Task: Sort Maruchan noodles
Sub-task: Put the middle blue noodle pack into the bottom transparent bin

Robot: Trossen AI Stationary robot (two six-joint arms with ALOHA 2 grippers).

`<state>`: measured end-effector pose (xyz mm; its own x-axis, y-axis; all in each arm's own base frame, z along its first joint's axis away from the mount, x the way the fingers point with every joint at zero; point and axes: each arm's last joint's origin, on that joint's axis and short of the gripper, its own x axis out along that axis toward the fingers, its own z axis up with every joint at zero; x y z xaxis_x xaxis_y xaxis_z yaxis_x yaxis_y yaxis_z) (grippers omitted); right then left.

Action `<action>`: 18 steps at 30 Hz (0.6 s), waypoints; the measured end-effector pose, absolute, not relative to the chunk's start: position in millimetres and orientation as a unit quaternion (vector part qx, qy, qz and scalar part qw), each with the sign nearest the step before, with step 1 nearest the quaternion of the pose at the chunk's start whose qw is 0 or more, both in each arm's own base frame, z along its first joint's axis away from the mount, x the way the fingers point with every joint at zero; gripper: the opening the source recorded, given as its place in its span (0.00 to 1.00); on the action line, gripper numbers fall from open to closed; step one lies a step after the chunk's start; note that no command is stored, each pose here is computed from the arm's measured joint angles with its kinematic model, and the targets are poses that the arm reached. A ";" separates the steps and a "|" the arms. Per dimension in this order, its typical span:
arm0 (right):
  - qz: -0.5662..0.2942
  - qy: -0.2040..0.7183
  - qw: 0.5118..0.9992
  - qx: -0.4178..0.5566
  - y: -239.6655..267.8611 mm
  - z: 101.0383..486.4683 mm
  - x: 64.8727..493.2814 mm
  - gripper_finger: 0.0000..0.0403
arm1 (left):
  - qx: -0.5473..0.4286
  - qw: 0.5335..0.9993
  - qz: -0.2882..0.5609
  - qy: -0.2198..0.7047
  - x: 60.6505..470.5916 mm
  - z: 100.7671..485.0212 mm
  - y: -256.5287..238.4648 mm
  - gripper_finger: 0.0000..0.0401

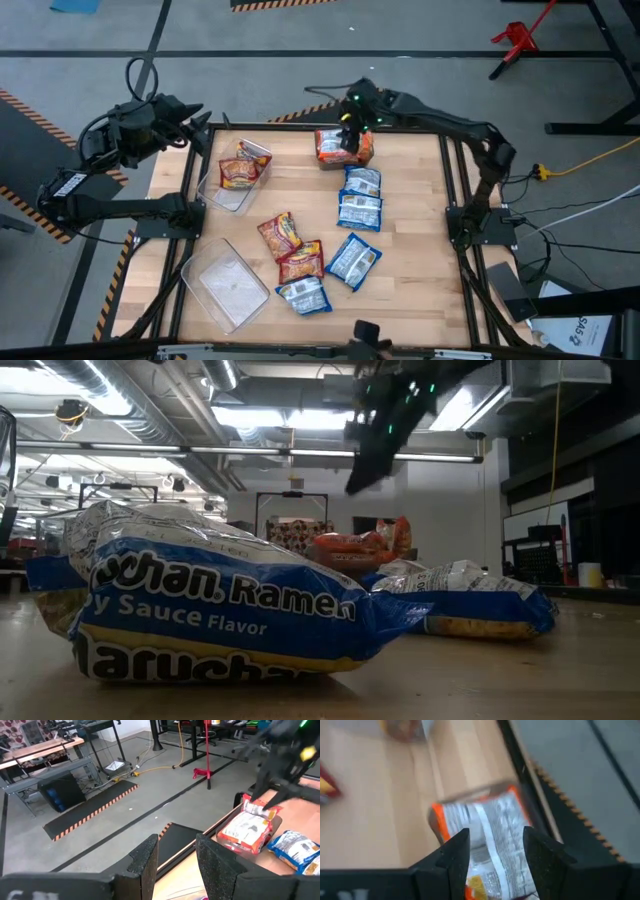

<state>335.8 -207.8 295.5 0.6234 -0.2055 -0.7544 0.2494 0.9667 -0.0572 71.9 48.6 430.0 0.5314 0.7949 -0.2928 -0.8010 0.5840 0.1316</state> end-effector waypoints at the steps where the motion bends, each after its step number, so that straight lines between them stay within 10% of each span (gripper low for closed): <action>1: -0.127 0.407 0.904 0.031 -203.3 305.2 333.8 0.42 | -0.010 0.875 0.455 0.164 71.8 429.7 48.5 0.32; 18: -0.310 0.545 0.722 0.291 -86.4 289.4 256.7 0.42 | -0.023 0.910 0.371 0.185 74.5 425.8 44.4 0.32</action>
<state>256.7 -86.4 289.4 0.2132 -0.1309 -0.9682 0.7659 0.6376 0.0824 74.5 44.4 425.8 0.6555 0.6670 -0.3543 -0.6839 0.7232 0.0963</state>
